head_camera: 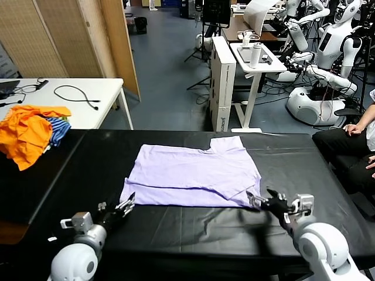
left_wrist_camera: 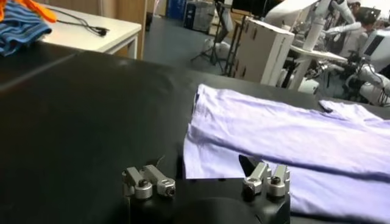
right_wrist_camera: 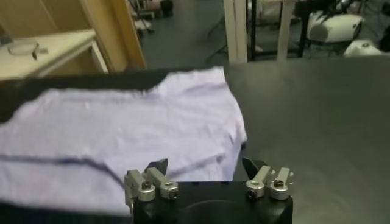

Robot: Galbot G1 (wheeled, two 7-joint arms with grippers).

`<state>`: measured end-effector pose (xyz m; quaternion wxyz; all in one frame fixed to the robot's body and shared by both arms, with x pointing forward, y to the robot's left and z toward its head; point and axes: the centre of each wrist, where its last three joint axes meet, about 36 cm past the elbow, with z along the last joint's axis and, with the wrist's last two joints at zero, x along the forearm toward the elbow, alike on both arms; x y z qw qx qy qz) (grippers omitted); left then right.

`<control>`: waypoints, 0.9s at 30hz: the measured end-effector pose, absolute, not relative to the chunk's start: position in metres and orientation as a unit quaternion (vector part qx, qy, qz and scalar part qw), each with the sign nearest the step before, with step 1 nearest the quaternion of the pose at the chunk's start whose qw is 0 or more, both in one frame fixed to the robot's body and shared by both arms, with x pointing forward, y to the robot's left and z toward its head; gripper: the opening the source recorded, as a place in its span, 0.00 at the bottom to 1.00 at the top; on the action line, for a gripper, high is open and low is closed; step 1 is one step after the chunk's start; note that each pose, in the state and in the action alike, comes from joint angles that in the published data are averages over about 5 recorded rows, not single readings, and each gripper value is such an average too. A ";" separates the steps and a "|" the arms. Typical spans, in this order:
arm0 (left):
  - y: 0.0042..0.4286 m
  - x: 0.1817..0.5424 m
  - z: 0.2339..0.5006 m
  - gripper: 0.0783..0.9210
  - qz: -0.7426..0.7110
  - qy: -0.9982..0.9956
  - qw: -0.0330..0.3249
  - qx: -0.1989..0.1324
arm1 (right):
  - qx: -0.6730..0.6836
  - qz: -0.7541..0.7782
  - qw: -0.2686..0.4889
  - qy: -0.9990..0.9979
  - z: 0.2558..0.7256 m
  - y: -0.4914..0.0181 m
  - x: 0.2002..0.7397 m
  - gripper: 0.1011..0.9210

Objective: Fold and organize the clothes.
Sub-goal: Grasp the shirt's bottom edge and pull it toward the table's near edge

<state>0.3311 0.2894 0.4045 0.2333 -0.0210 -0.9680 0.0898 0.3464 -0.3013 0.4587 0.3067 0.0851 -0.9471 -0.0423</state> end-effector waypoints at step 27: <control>0.295 0.315 0.404 0.08 0.065 -0.965 0.253 -0.008 | 0.092 -0.043 0.318 -0.943 0.467 -0.285 0.309 0.05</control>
